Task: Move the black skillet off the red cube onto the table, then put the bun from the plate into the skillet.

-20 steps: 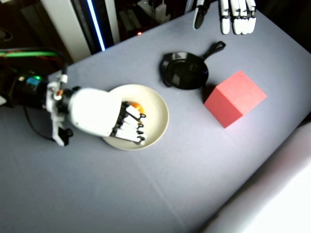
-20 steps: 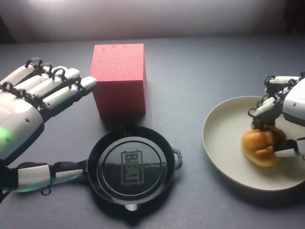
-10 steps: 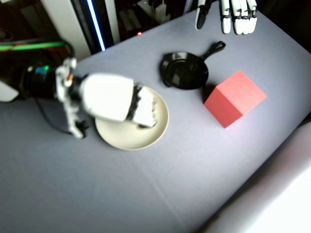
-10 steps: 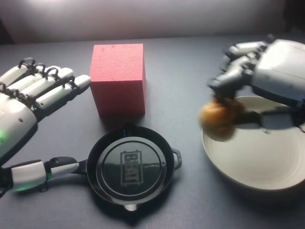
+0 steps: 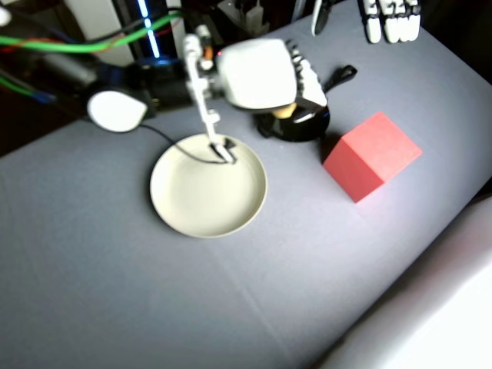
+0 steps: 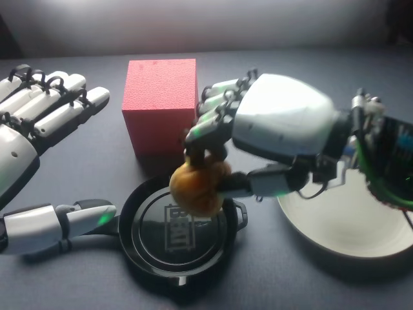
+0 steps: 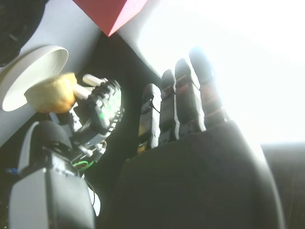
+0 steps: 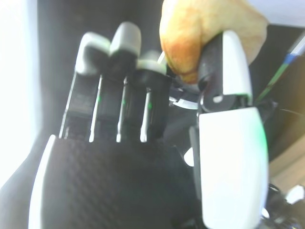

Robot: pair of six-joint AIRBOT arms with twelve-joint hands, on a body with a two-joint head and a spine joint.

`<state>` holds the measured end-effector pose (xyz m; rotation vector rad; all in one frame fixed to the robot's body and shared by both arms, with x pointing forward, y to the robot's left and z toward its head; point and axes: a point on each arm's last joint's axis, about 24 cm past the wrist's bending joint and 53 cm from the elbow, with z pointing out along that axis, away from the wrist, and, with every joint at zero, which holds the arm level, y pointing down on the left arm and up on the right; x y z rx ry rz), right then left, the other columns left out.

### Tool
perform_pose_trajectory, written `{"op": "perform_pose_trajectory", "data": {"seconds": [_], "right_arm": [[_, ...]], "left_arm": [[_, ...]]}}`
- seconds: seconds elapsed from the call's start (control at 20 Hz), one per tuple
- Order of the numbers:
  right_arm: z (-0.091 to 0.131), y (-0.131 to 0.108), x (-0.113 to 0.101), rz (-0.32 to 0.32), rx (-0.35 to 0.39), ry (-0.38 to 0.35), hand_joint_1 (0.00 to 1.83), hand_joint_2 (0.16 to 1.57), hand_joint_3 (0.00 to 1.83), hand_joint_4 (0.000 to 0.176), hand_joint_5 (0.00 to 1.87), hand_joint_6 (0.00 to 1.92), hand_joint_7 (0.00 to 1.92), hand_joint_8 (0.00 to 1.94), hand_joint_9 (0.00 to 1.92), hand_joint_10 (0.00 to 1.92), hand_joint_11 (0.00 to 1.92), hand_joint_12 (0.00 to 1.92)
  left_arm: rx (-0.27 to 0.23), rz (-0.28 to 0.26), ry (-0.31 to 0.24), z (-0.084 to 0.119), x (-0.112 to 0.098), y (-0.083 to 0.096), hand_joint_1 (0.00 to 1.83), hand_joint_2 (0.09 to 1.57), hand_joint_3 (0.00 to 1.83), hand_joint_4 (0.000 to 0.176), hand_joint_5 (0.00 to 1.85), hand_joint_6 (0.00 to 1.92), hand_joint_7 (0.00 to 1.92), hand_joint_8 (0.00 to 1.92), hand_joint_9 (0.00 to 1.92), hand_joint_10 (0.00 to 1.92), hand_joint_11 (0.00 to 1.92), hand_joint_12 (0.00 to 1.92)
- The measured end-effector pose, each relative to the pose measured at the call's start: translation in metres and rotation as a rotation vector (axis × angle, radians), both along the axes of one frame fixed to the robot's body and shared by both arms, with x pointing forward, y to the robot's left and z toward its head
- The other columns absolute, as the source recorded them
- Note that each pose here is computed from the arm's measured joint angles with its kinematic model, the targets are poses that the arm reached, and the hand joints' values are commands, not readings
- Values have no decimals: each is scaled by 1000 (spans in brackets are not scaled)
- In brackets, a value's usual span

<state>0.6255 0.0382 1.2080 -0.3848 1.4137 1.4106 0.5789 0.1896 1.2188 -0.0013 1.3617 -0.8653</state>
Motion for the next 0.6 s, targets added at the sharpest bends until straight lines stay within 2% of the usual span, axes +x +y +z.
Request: {"op": "perform_pose_trajectory", "data": {"seconds": [0.05,0.1,0.15,0.2,0.25,0.3,0.35,0.4,0.45,0.5,0.55,0.6], "right_arm": [[-8,8,-2,8,-18,14,1216,1173,0,0,847,1056,911,1331,735,1598,634,1902],[-13,14,-3,14,-35,22,1203,1176,0,0,826,1084,909,1299,647,1528,523,1876],[-16,16,-3,15,-46,26,1029,1090,0,0,619,654,596,1115,408,1463,268,1823],[-18,15,-2,11,-54,29,934,1067,0,37,520,349,412,917,251,1248,83,1677],[-18,12,0,4,-55,31,850,985,0,107,229,26,210,158,116,333,2,856],[-16,9,2,-2,-51,30,850,985,0,107,229,26,210,158,116,333,2,856],[-14,4,4,-13,-49,32,792,978,0,151,78,4,150,40,109,126,0,607],[-11,-5,5,-23,-51,27,810,965,0,160,29,2,112,10,90,51,0,467],[-8,-14,6,-33,-46,20,839,924,0,173,5,0,81,1,81,21,0,393],[-2,-30,11,-58,-22,22,885,898,0,175,0,0,41,3,42,8,0,238],[0,-47,15,-85,-5,31,953,889,0,144,0,0,8,0,9,1,0,92],[1,-62,17,-108,6,33,1031,902,0,93,0,0,21,5,16,4,0,18]], "left_arm": [[-2,1,-2,1,0,0,293,962,0,70,185,8,78,1,96,2,0,479],[-3,0,-6,1,0,0,318,952,0,50,182,4,102,6,120,7,0,516],[-2,-3,-8,2,-1,0,316,967,0,50,179,2,97,2,125,6,0,556],[-1,-2,-6,1,-1,0,343,1012,12,61,168,2,77,4,99,6,0,475],[2,1,-1,-1,-1,1,354,1015,6,75,178,5,114,12,122,11,0,481],[2,5,3,-2,0,2,354,1015,6,75,178,5,114,12,122,11,0,481],[0,9,4,-2,0,3,369,1022,6,70,177,3,122,8,126,8,0,462],[-2,7,-1,-1,0,2,353,1017,2,72,164,0,129,8,131,8,0,461],[-3,6,0,-1,-1,2,373,1019,3,84,167,2,126,5,126,5,0,458],[-2,6,3,-2,-2,2,384,1033,6,80,149,2,111,3,114,1,0,420],[1,7,9,-4,-3,3,375,1044,7,74,125,0,91,1,99,0,0,379],[1,11,16,-5,-4,4,353,1033,0,71,123,1,74,0,87,0,0,373]]}}
